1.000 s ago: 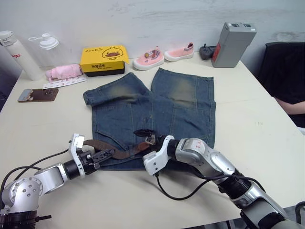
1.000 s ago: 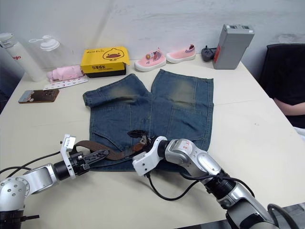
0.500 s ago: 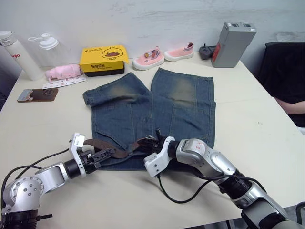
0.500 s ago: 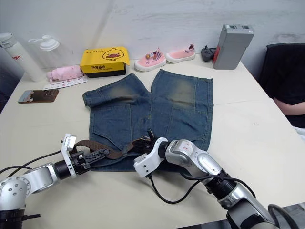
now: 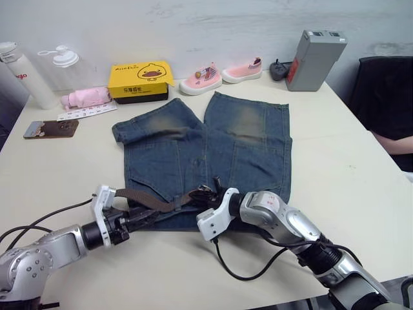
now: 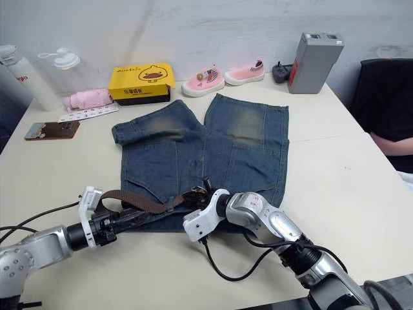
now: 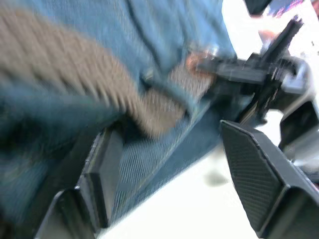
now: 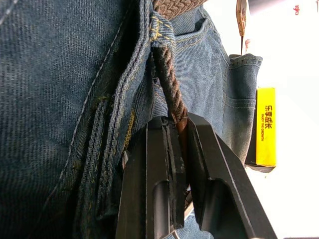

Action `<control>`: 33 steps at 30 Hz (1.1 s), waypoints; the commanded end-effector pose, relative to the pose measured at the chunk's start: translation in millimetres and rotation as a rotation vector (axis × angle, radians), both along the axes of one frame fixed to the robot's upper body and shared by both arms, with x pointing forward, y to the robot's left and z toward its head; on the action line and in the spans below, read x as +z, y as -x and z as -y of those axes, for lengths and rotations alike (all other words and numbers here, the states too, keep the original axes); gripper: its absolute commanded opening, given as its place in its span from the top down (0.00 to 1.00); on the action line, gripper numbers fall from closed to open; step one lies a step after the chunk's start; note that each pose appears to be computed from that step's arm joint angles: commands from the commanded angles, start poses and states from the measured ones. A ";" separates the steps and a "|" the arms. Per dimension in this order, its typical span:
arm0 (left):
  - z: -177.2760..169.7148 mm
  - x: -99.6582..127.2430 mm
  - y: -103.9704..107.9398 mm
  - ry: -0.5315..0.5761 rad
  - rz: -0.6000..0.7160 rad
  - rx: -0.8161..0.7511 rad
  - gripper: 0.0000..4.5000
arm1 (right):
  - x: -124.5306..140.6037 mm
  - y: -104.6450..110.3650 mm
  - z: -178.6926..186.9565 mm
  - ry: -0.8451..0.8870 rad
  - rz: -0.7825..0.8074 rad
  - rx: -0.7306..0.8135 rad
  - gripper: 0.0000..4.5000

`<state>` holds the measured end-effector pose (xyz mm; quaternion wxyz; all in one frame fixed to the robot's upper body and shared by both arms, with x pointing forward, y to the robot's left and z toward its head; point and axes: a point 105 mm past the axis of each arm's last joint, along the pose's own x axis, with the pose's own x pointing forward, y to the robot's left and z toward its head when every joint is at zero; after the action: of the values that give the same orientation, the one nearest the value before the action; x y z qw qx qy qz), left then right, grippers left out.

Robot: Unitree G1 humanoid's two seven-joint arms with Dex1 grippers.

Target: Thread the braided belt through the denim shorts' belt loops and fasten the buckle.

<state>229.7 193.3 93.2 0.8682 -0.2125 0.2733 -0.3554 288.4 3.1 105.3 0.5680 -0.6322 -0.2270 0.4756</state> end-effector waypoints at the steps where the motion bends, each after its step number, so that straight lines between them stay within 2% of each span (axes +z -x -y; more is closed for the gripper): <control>1: 7.9 -6.0 4.5 -0.090 0.036 -0.035 0.28 | 9.4 -1.3 4.5 -0.032 0.016 -0.022 1.00; 2: 8.6 -10.0 4.5 -0.117 0.040 -0.037 0.40 | 9.3 -1.3 5.1 -0.032 0.016 -0.024 1.00; 3: 9.4 -16.8 2.3 -0.156 0.037 -0.027 0.45 | 9.6 -1.5 6.2 -0.033 0.016 -0.029 1.00; 8: 14.3 -42.5 2.4 -0.299 0.037 -0.052 0.94 | 18.3 -4.7 11.0 -0.053 0.034 -0.053 1.00; 11: 18.6 -48.5 6.6 -0.327 0.047 -0.092 0.94 | 27.1 -6.8 9.4 -0.097 0.030 -0.069 1.00; 17: 17.8 -46.7 4.1 -0.310 0.057 -0.073 0.94 | 21.1 -0.6 -13.7 -0.216 -0.170 -0.094 1.00; 21: 18.1 -47.4 5.2 -0.313 0.056 -0.075 0.94 | 23.5 -1.7 -25.9 -0.251 -0.222 -0.103 1.00; 28: 19.0 -49.7 6.2 -0.314 0.053 -0.074 0.94 | 40.8 -7.4 -42.6 -0.316 -0.223 -0.101 1.00; 30: 19.1 -49.9 6.3 -0.314 0.054 -0.076 0.94 | 54.5 -12.7 -40.9 -0.352 -0.193 -0.113 1.00; 33: 18.3 -51.2 6.2 -0.317 0.054 -0.076 0.94 | 77.6 -17.6 -34.4 -0.342 -0.067 -0.098 1.00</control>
<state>237.0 179.2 67.2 0.9019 -0.0431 0.2585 -0.3435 302.8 39.9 137.0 0.6941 -0.5121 -0.1791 0.4732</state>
